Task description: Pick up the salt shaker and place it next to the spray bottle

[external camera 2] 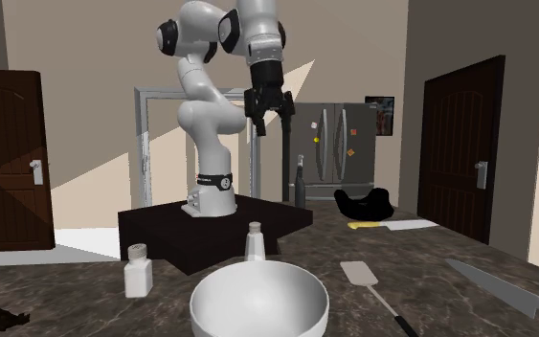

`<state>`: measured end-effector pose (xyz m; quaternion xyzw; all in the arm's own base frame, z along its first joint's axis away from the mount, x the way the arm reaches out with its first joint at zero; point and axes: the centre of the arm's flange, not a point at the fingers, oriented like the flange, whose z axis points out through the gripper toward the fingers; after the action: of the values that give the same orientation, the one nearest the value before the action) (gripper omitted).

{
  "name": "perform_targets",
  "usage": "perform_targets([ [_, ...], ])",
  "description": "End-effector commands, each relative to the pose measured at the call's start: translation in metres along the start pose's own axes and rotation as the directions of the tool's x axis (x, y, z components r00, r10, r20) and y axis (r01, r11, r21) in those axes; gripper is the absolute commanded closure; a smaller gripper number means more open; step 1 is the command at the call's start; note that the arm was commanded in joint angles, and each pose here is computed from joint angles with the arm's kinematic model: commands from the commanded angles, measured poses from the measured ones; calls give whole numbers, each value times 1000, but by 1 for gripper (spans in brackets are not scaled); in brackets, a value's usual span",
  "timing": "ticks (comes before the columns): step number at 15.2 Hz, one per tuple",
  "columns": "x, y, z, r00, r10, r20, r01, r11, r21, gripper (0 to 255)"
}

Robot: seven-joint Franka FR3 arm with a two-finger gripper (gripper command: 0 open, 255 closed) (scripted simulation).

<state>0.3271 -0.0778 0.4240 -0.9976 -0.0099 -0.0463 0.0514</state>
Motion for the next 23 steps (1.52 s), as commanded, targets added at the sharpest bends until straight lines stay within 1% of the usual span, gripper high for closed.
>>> perform_targets([
  [1,-2,10,24,1000,-9,11,9,1000,-1,0],
  [14,-14,87,173,994,-56,93,57,998,-7,0],
  [21,-17,87,210,994,-56,93,57,998,-7,0],
  [23,-18,87,213,994,-56,93,57,998,-7,0],
])
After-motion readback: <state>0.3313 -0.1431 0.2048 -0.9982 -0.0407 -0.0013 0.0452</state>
